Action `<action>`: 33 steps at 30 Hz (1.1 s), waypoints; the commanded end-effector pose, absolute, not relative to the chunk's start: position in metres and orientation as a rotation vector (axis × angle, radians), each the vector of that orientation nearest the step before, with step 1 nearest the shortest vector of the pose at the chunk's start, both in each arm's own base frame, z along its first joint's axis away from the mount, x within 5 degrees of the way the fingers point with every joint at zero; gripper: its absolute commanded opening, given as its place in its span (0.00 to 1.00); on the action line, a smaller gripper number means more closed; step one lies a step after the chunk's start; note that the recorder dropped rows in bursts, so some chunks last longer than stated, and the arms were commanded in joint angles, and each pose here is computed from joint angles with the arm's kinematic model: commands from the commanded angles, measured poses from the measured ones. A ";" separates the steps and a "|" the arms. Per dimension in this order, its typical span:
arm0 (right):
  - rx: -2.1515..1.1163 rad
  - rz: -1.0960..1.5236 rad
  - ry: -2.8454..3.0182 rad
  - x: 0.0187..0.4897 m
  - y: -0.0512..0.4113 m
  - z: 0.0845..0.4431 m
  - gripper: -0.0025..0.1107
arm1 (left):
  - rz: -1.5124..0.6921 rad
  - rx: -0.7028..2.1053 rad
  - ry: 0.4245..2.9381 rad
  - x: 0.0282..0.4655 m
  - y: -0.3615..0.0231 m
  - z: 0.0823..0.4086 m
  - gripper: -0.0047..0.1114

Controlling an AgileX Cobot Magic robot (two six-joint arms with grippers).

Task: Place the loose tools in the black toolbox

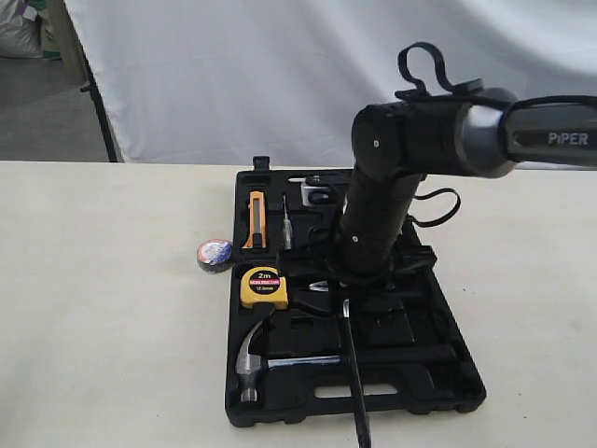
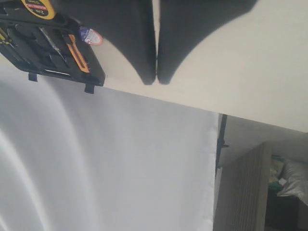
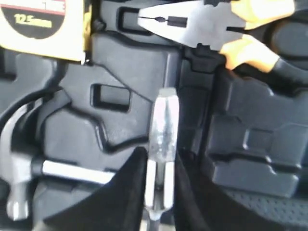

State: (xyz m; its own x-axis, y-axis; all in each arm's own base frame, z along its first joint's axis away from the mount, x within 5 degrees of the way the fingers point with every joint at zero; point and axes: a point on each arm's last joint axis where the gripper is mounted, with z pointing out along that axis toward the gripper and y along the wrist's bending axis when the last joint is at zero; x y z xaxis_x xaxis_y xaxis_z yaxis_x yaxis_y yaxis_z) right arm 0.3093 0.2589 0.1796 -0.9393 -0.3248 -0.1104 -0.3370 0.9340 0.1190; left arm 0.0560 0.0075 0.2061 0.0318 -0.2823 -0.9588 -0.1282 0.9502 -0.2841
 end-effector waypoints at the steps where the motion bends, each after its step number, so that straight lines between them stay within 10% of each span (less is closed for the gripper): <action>1: -0.612 0.159 2.969 0.310 0.256 0.212 0.06 | -0.103 -0.346 1.526 0.055 0.009 0.208 0.05; 12: -0.760 -0.197 2.686 0.339 0.247 0.282 0.06 | -0.103 -0.346 1.526 0.055 0.009 0.208 0.05; 23: -1.383 -0.816 2.293 0.300 0.298 0.196 0.06 | -0.103 -0.346 1.526 0.055 0.009 0.208 0.05; 33: -1.577 -0.593 2.173 0.259 0.327 0.159 0.06 | -0.103 -0.346 1.526 0.055 0.009 0.208 0.05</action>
